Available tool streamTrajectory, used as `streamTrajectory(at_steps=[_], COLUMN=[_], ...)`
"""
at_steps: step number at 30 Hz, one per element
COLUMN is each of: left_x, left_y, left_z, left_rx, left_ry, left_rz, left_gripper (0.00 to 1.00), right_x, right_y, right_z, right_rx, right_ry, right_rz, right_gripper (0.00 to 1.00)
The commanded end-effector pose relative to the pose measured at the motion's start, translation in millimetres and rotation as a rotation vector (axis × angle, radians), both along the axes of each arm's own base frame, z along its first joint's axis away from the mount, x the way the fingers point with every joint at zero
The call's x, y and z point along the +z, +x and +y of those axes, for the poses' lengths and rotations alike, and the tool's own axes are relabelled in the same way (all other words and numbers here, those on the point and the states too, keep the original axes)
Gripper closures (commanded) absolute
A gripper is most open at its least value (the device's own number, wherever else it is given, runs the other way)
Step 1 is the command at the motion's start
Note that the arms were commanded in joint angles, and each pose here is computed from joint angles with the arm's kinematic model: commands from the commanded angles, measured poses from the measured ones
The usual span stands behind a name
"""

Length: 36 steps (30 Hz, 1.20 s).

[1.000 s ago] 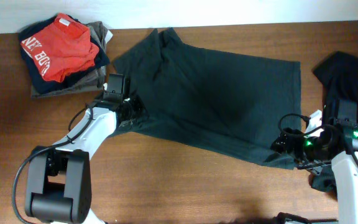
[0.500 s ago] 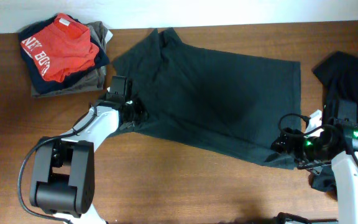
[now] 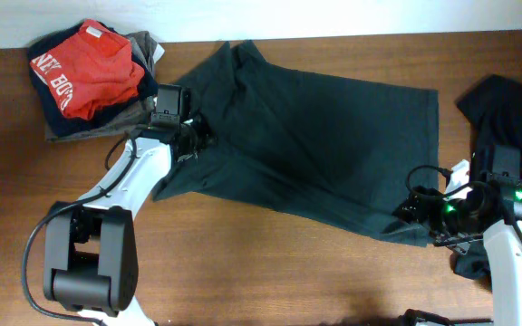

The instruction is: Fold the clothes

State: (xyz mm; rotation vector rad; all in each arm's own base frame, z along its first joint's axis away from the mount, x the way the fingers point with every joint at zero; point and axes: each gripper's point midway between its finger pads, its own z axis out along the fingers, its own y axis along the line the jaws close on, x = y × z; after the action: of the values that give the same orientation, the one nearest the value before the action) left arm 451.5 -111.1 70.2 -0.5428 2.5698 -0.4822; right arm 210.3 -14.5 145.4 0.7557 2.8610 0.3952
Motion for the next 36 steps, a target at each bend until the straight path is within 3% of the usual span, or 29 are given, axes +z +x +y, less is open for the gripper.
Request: streamTrajectory(at_steps=[1,8,9,11,13,17,18,19,20,27,36], left_x=[-4,-27,-29,-33,-33,-20,-16,-3,4,35,17], left_y=[11,24,25,26,26,27,27,27,26,17,-25], left_z=[-9,-25,-25,-25,-25,-26,-26,-26,-26,0,83], left_rx=[-0.02,-0.044,-0.044,-0.053,-0.091,-0.164,-0.178,-0.198,-0.202,-0.113,0.175], left_ry=[-0.008,-0.005,-0.005,0.002,0.025,0.074,0.082,0.097,0.103,0.1,0.117], left_rz=[-0.029,-0.058,-0.058,-0.057,-0.069,-0.067,-0.06,-0.04,-0.026,0.093,0.353], left_gripper=[0.99,0.99,0.94,0.73,0.67,0.39,0.28,0.06,0.01,0.01,0.01], right_x=[-2,-2,-2,-3,-3,-2,-2,-2,-2,-3,-2], right_y=[0,-1,-1,-2,-3,-1,-1,-1,-1,-1,1], right_z=[3,3,3,4,4,3,3,3,3,3,3], right_rx=[0.018,0.018,0.018,0.018,0.018,0.018,0.018,0.018,0.018,0.018,0.018], right_ry=[0.008,0.009,0.01,0.011,0.011,0.009,0.009,0.009,0.009,0.009,0.008], right_rz=[0.003,0.006,0.007,0.011,0.012,0.006,0.006,0.007,0.007,0.008,0.001], right_gripper=[0.17,0.17,0.17,0.17,0.17,0.17,0.17,0.17,0.17,0.17,0.17])
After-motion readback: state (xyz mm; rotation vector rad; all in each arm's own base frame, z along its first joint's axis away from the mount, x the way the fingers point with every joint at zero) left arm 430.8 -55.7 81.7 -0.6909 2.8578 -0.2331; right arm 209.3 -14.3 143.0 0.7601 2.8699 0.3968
